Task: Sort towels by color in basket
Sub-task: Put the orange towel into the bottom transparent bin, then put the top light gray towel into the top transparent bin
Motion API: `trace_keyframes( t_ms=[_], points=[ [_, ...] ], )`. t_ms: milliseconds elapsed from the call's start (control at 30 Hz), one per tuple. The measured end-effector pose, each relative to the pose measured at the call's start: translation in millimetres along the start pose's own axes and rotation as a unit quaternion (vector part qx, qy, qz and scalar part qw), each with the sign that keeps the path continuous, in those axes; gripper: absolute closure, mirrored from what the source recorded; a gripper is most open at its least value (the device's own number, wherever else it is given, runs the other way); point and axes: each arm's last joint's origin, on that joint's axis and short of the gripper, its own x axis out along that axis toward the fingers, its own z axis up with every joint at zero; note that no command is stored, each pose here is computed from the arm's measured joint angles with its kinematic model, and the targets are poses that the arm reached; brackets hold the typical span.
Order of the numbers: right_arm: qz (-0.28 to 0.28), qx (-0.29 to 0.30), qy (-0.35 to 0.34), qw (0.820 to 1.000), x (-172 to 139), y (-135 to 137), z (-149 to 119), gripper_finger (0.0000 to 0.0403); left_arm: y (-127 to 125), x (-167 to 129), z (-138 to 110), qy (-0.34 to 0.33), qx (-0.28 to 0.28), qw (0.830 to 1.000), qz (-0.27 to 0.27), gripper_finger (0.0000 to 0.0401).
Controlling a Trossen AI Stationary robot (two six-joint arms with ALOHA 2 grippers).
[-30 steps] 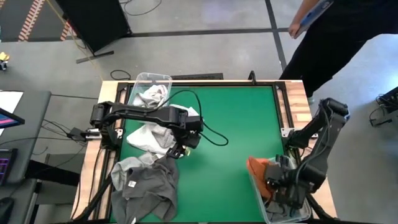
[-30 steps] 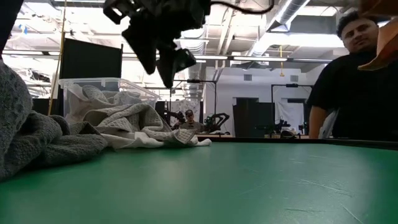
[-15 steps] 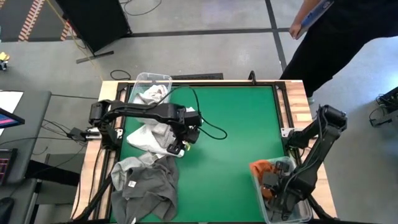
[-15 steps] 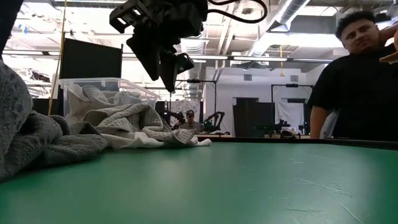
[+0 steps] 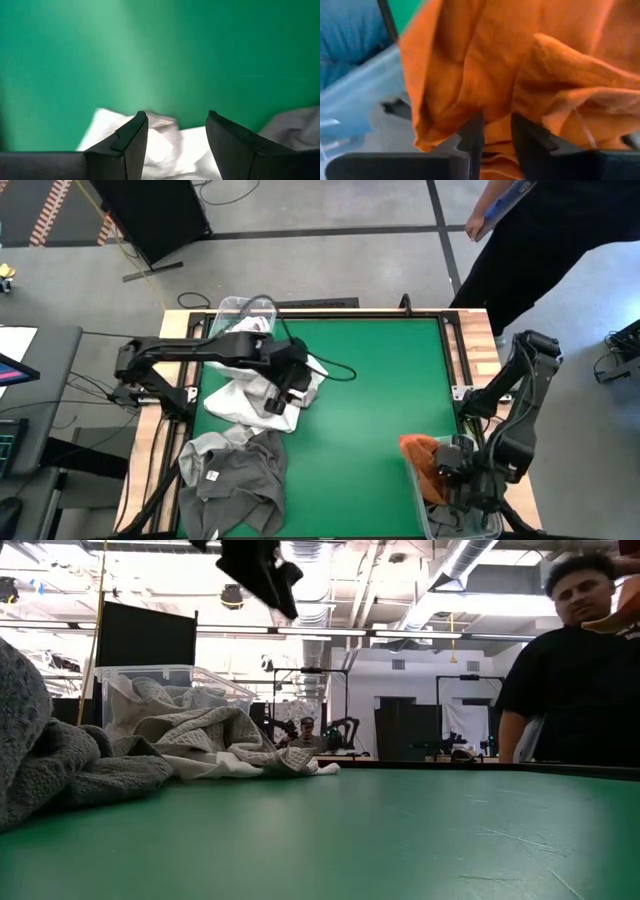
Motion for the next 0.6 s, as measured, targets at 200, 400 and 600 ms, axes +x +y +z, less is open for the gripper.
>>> trace_keyframes(
  t_ms=[200, 400, 600],
  points=[
    [0.009, -0.033, -0.083, 0.996, -10.0, -2.8, 1.1, 0.0275, -3.0, -43.0, -7.4, -0.047, 0.0, 0.993, 0.105, 0.0211],
    [0.0, -0.068, -0.137, 0.988, -11.1, -2.4, 3.2, 0.0275, -7.8, -63.3, -39.9, -0.088, -0.037, 0.982, 0.161, 0.0211],
    [-0.012, -0.088, -0.174, 0.981, -11.5, -2.5, 6.2, 0.0275, -15.2, -58.2, -74.3, -0.115, -0.085, 0.973, 0.182, 0.0211]
  ],
)
